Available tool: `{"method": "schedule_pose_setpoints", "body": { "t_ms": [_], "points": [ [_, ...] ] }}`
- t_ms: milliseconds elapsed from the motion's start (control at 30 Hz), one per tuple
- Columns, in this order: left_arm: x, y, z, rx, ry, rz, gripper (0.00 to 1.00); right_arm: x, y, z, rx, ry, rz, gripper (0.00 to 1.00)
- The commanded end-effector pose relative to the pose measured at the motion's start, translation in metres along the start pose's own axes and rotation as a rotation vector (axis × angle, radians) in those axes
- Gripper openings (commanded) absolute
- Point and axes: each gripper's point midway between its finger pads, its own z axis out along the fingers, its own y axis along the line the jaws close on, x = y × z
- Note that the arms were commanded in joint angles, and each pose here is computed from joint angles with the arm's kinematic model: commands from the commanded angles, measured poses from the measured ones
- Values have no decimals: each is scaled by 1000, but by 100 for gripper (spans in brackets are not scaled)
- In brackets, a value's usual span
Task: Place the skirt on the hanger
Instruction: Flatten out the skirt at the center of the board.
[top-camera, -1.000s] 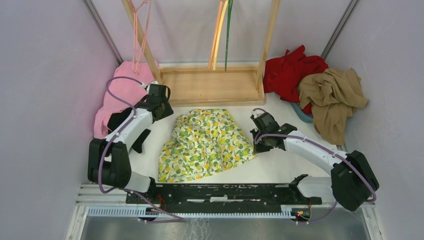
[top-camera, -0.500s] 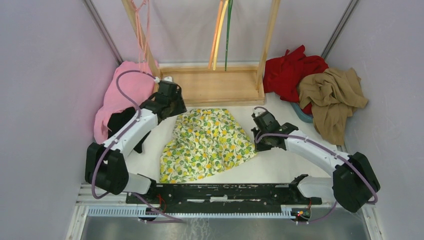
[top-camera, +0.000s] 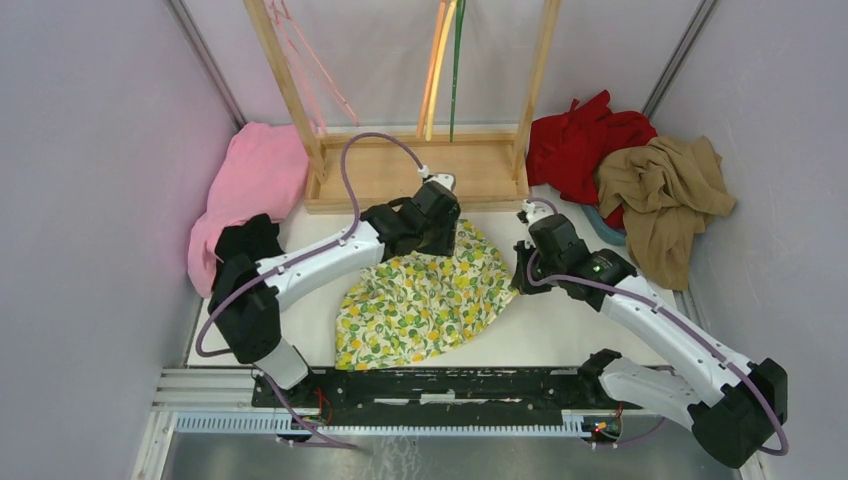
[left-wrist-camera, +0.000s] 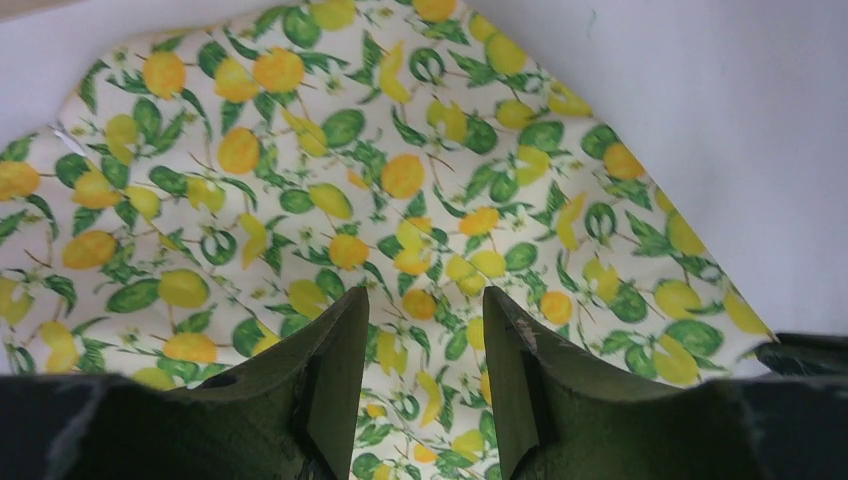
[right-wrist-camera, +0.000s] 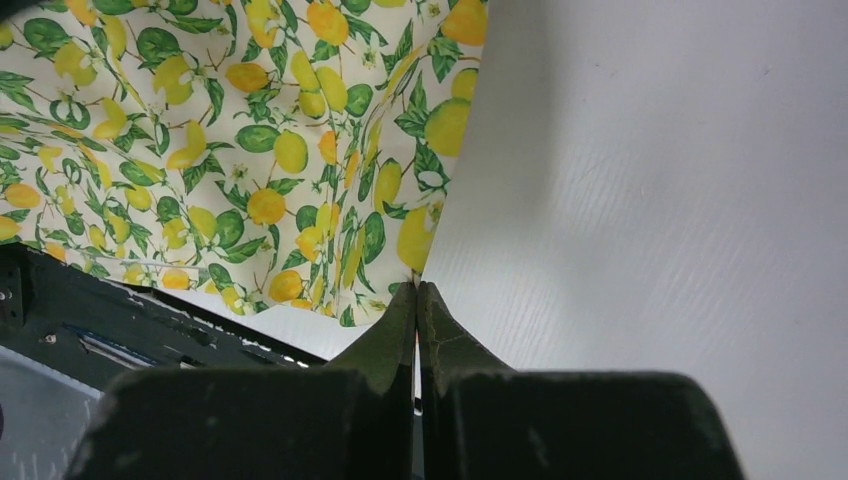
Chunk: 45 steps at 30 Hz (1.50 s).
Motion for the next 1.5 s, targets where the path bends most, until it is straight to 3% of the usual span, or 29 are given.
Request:
{"method": "schedule_pose_setpoints", "body": {
  "t_ms": [0, 167, 433, 767, 1000, 1467],
  "points": [
    [1, -40, -43, 87, -80, 18, 53, -18, 13, -8, -51, -55, 16, 1],
    [34, -86, -80, 242, -138, 105, 55, -32, 26, -1, -84, -45, 23, 1],
    [76, -114, -107, 354, -279, 243, 58, -47, 41, -1, -128, -48, 53, 1],
    [80, -124, -89, 140, -430, 419, 60, -65, 68, -14, -239, -60, 65, 1],
    [75, -117, -70, -5, -475, 455, 62, -65, 71, -16, -259, -54, 64, 1],
    [75, -123, -61, 32, -513, 443, 63, -67, 77, -21, -292, -61, 62, 1]
  ]
}}
